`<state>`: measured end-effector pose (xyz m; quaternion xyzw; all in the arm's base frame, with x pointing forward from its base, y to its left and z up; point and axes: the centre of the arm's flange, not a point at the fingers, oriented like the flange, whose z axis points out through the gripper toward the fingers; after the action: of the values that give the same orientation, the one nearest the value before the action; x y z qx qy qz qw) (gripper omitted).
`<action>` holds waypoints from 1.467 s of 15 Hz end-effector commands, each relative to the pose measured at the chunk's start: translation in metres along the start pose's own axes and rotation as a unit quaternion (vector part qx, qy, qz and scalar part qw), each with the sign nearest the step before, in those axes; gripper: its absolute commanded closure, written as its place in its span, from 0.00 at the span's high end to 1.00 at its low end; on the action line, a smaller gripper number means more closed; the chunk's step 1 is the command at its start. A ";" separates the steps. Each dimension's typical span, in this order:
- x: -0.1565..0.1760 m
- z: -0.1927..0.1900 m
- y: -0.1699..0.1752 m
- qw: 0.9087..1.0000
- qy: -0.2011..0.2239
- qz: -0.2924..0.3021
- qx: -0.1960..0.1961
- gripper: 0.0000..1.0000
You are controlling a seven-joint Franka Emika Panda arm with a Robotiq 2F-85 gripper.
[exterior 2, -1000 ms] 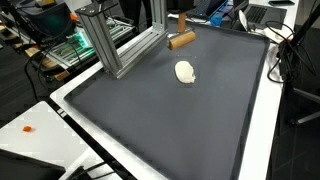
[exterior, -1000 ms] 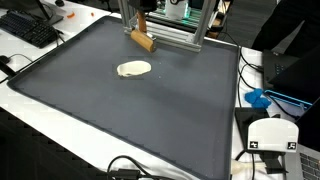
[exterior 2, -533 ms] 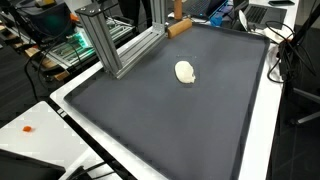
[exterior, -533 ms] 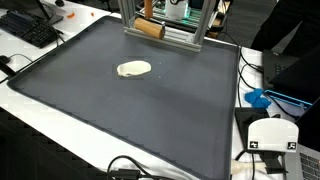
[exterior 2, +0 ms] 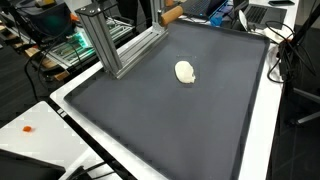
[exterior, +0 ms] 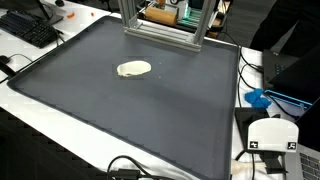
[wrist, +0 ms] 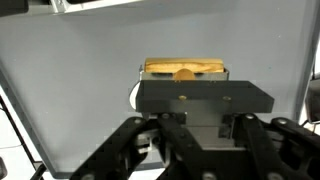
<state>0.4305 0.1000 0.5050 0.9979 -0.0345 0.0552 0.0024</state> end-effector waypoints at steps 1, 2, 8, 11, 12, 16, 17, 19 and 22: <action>-0.044 -0.015 0.001 0.999 0.000 -0.021 0.023 0.22; -0.050 -0.016 -0.001 0.999 -0.001 -0.028 0.028 0.22; -0.081 -0.019 -0.015 0.997 -0.001 -0.065 0.046 0.22; -0.095 -0.016 -0.024 0.996 -0.007 -0.076 0.042 0.22; -0.099 -0.015 -0.026 0.996 -0.009 -0.078 0.040 0.22; -0.113 -0.013 -0.032 0.995 -0.018 -0.091 0.037 0.22; -0.116 -0.013 -0.033 0.995 -0.020 -0.092 0.034 0.22; -0.122 -0.012 -0.033 0.995 -0.021 -0.095 0.031 0.22; -0.128 -0.006 -0.033 0.995 -0.024 -0.096 0.027 0.22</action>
<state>0.3267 0.1397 0.5003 0.9978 0.0550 0.0353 -0.0126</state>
